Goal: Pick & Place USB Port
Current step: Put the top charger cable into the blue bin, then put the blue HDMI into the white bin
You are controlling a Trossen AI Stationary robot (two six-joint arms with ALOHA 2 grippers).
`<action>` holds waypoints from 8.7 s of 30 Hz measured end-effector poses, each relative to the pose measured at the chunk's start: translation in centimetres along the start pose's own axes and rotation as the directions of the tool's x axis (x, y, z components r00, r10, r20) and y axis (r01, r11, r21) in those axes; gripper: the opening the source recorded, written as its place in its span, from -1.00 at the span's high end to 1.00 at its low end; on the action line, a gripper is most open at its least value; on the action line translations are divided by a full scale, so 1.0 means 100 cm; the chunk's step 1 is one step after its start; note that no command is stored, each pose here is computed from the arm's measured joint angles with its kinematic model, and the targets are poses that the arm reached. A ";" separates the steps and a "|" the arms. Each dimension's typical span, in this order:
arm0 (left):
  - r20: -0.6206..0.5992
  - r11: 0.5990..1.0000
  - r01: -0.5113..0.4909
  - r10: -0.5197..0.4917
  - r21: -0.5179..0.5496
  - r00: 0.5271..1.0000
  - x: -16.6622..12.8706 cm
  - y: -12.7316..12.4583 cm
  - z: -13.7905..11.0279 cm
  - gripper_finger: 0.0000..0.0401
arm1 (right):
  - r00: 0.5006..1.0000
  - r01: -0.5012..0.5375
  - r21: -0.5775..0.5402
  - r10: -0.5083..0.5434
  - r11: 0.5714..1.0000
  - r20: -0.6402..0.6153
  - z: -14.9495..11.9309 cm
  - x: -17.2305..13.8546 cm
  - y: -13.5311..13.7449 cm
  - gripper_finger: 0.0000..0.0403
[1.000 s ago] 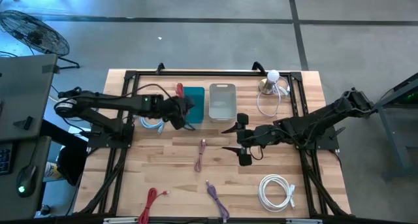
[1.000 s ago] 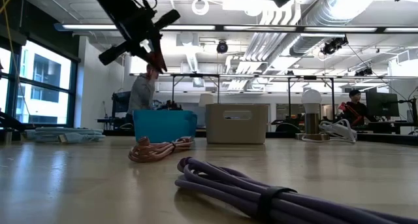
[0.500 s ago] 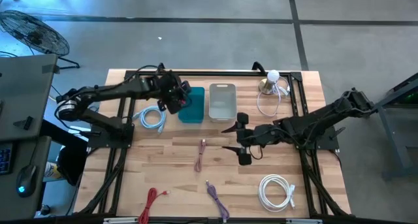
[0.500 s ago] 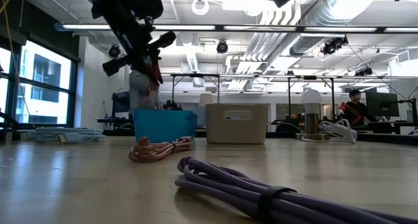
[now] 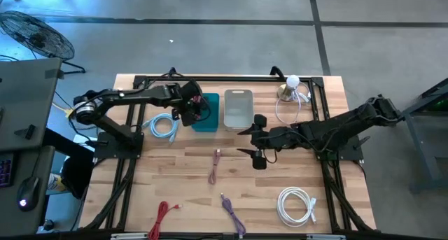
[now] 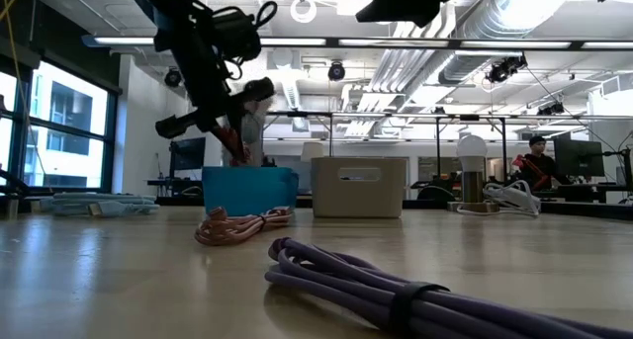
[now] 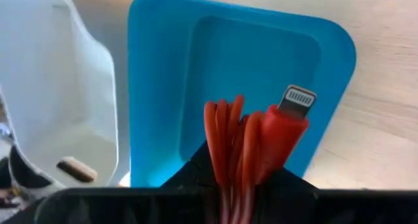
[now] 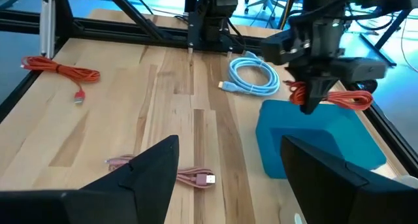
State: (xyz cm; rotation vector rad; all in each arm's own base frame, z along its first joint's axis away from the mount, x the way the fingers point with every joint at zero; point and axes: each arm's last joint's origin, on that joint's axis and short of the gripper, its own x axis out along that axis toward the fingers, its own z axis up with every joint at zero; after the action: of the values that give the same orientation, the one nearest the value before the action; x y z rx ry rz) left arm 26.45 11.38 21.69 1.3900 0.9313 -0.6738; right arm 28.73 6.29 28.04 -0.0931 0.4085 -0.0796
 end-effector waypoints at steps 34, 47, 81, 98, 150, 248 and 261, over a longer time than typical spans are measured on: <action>0.013 0.937 -0.086 0.096 -0.338 0.995 0.015 0.015 0.014 0.75 | 0.999 -0.007 -0.003 0.007 1.000 -0.031 -0.003 0.001 -0.003 -0.29; -0.015 0.897 -0.102 0.106 -0.430 0.994 0.015 0.016 0.013 0.74 | 0.999 -0.032 0.004 0.032 0.999 -0.040 -0.004 0.001 -0.002 -0.28; -0.039 0.822 -0.071 0.059 -0.566 0.997 0.015 0.012 0.013 0.68 | 0.998 -0.029 0.041 0.031 0.999 -0.054 -0.005 0.001 -0.002 -0.28; 0.073 0.845 -0.033 0.085 -0.534 0.994 0.015 0.013 0.016 0.03 | 0.997 -0.030 0.038 0.032 0.999 -0.066 -0.007 0.001 -0.002 -0.28; 0.231 0.381 -0.013 0.586 -0.924 0.776 -0.204 0.015 0.114 0.03 | 0.962 -0.272 -0.083 0.271 0.959 -0.025 -0.006 -0.020 0.052 -0.28; -0.244 0.163 -0.249 0.053 -0.955 0.968 -0.178 -0.135 0.086 0.03 | 0.975 -0.223 -0.063 0.223 0.973 -0.011 -0.006 -0.023 0.056 -0.28; -0.370 0.099 -0.383 0.134 -0.918 0.919 -0.234 -0.098 0.063 0.03 | 0.975 -0.224 -0.060 0.224 0.973 0.000 -0.004 -0.023 0.056 -0.28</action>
State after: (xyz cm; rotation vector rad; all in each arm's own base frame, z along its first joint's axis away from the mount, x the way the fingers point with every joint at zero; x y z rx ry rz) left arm 7.33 1.22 36.39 0.2981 0.9248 0.4500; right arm 26.80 12.08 27.93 -0.1050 0.4126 0.1557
